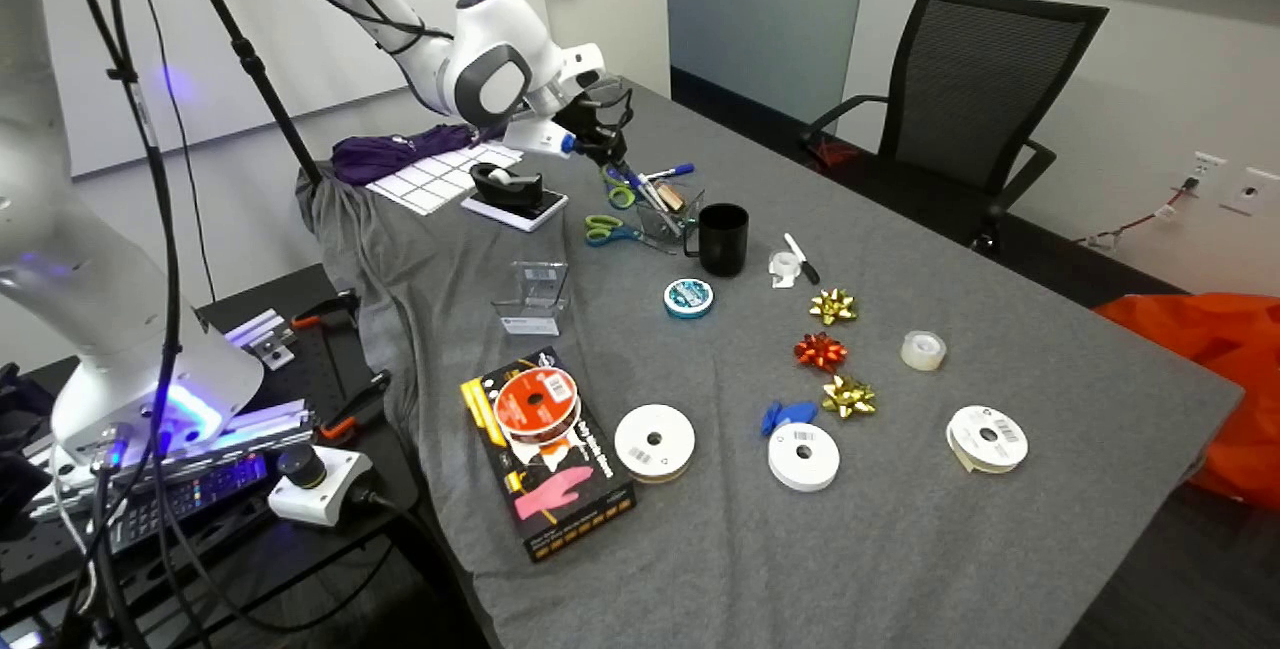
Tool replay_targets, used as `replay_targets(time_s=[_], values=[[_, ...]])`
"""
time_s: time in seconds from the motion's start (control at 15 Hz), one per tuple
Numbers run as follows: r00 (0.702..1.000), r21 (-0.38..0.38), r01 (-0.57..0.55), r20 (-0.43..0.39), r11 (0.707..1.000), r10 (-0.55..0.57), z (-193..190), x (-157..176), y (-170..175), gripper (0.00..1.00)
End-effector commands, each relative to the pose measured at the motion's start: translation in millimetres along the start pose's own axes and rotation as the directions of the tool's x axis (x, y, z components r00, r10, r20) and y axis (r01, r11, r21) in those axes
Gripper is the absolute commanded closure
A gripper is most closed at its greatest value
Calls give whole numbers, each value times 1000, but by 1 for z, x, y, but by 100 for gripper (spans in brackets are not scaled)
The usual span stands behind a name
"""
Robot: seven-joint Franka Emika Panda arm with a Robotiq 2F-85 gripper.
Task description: Remove the scissors from the container
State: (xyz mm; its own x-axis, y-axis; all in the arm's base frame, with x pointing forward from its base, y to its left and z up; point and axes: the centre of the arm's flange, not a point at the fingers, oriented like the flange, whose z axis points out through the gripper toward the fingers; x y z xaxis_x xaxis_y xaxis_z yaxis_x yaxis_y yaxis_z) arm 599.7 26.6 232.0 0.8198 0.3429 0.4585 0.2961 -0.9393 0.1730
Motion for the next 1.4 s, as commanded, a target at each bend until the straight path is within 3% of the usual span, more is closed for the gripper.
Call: replay_targets(time_s=[0.0,0.2,0.73,1.33], values=[[1000,-9,-7,-13,1000,6,7,-3,1,89],[1000,-8,-7,-11,1000,7,8,-3,1,100],[999,17,-48,-7,999,48,10,-5,-2,97],[971,179,-231,-28,956,239,-32,30,11,97]])
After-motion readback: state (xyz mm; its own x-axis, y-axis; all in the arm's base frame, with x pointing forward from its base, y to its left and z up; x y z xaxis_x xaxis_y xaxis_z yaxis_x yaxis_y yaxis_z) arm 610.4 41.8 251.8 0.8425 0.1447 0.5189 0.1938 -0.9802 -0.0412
